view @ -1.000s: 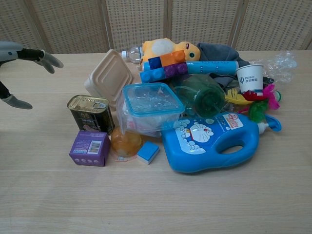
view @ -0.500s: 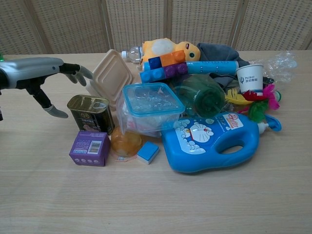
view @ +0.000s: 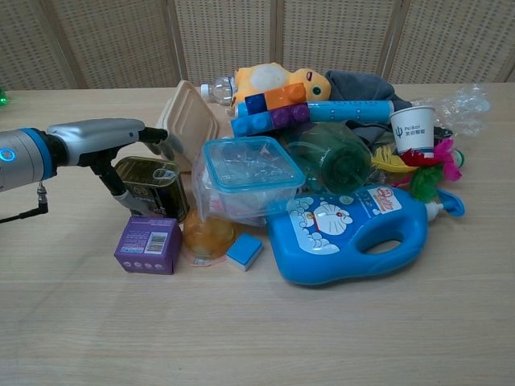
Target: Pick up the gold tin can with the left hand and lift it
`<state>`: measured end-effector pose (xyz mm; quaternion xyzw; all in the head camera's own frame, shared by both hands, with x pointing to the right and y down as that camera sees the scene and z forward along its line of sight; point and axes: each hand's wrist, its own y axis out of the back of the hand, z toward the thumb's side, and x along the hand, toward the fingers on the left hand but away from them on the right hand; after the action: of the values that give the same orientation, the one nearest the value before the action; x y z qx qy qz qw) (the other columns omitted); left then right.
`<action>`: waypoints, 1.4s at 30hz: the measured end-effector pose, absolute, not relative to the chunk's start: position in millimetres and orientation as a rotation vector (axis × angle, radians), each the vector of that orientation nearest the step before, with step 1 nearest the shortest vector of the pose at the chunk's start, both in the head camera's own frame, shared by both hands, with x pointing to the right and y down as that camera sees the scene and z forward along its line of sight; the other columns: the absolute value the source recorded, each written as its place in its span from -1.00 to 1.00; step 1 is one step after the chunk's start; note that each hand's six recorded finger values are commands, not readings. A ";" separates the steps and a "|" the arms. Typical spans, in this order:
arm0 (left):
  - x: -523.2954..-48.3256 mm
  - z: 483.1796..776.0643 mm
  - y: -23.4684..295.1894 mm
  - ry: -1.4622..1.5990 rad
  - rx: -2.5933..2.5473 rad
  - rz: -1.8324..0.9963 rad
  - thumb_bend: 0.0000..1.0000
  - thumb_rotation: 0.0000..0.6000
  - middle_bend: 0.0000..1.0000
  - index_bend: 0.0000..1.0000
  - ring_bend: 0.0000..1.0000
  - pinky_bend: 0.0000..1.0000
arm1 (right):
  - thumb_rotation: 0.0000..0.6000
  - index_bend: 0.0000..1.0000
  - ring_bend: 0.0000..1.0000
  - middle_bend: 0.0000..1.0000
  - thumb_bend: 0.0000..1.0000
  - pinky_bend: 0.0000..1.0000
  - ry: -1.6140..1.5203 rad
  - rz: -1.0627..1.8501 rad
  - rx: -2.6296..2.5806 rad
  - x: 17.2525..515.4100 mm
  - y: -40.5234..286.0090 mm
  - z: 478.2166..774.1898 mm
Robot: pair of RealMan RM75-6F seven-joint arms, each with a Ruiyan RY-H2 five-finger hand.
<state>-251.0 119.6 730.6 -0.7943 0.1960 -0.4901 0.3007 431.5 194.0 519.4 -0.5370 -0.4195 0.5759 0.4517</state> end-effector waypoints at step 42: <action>-317.2 572.4 54.1 0.937 -2.005 -1.114 -0.18 1.00 0.52 0.48 0.58 0.31 | 0.63 -0.98 -1.00 -1.00 -0.18 -1.00 -1.015 1.381 -1.389 414.3 186.1 532.9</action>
<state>-317.2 54.1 572.4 -0.7652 0.3576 -0.4250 0.3257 414.3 186.1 532.9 -0.5620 -0.4108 0.5586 0.4510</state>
